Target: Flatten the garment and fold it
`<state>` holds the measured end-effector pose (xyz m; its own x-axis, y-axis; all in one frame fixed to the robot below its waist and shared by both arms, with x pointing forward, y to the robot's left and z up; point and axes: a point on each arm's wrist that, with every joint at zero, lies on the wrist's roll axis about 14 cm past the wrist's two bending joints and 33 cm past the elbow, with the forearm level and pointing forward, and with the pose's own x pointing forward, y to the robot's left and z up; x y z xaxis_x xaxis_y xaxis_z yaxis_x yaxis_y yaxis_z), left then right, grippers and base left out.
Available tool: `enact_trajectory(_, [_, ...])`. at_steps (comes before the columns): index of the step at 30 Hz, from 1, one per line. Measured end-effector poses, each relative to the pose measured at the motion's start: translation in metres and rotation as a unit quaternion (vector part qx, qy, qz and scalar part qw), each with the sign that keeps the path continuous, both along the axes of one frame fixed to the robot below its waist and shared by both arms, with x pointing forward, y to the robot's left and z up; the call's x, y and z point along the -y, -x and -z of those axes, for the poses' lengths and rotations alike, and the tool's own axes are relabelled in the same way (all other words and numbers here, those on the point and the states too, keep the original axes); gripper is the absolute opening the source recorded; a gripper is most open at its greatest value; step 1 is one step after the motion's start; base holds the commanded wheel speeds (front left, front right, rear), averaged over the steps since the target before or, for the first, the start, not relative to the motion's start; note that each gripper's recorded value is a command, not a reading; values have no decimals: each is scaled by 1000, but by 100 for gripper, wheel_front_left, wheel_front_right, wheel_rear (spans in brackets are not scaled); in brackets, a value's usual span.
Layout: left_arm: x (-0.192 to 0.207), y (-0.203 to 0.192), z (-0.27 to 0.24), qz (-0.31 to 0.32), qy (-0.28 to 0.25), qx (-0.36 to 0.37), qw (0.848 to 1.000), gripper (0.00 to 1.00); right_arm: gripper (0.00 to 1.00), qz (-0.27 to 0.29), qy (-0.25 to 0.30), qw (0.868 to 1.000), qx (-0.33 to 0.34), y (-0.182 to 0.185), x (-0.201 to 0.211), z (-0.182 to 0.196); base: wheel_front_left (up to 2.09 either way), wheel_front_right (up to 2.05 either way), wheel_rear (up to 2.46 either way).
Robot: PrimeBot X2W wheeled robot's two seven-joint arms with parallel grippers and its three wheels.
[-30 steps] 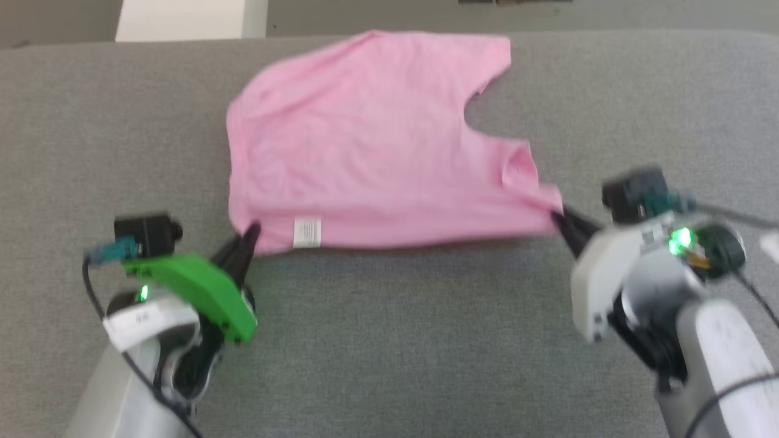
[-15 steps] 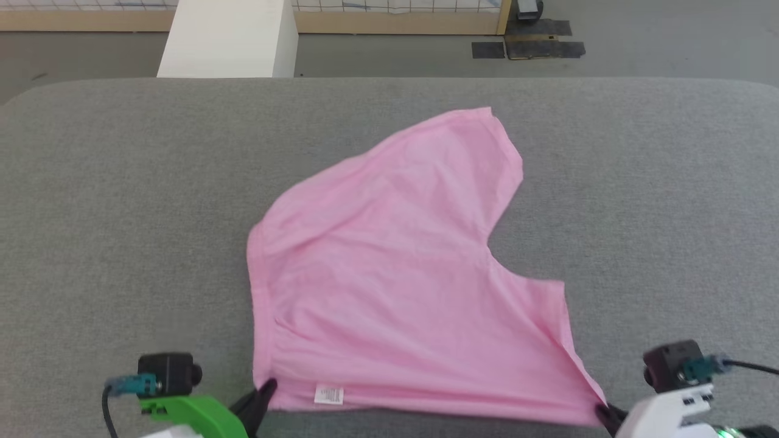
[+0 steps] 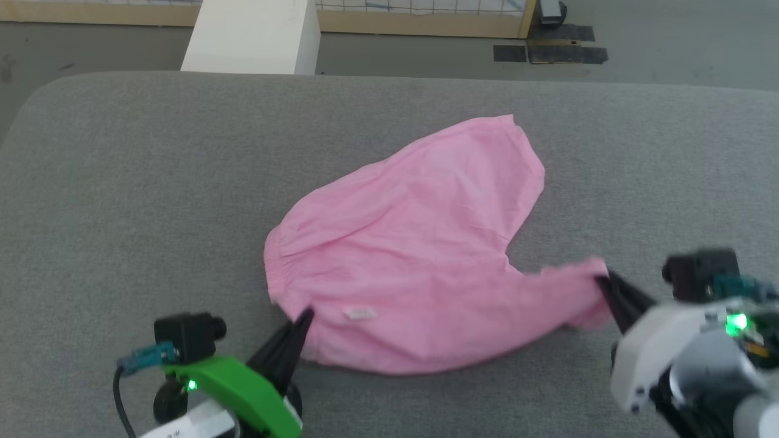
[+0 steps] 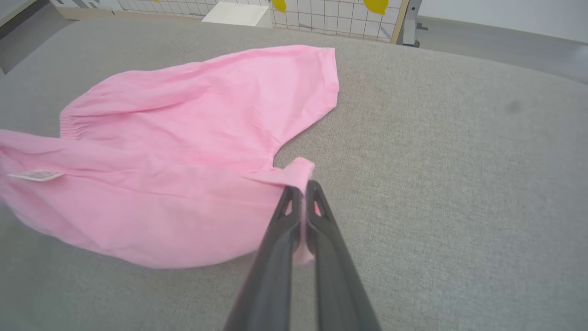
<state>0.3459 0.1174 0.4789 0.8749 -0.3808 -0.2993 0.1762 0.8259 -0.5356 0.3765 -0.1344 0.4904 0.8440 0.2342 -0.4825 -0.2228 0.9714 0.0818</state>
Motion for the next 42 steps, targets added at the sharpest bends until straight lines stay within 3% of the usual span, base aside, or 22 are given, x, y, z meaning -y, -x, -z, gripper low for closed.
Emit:
enact_trajectory(8, [-12, -55, -30, -57, 22, 91, 994, 0, 0, -41, 37, 997, 57, -84, -15, -28, 0, 0, 0])
enact_trajectory(18, [-40, -108, 12, -116, -9, 55, 992, 0, 0, -47, 55, 996, 58, -181, -36, -13, 0, 0, 0])
enact_trajectory(29, [-39, -134, 72, -91, -45, -24, 995, 0, 0, -52, 104, 992, -56, -227, -43, 73, 0, 0, 0])
enact_trajectory(37, [-36, -135, 92, -53, -71, -78, 993, 0, 0, -71, 132, 973, -174, -221, -57, 123, 0, 0, 0])
enact_trajectory(38, [-36, -135, 92, -53, -72, -80, 993, 12, 0, -71, 133, 972, -179, -222, -58, 123, 0, 0, 0])
enact_trajectory(39, [-36, -135, 91, -51, -73, -79, 993, 86, 0, -72, 132, 972, -183, -223, -60, 122, 0, 0, 0])
enact_trajectory(40, [-36, -136, 89, -52, -74, -75, 993, 100, 0, -72, 131, 972, -182, -225, -61, 121, 0, 0, 0])
enact_trajectory(42, [-36, -138, 84, -55, -76, -66, 993, 100, 100, -72, 129, 974, -173, -226, -62, 118, 0, 0, 0])
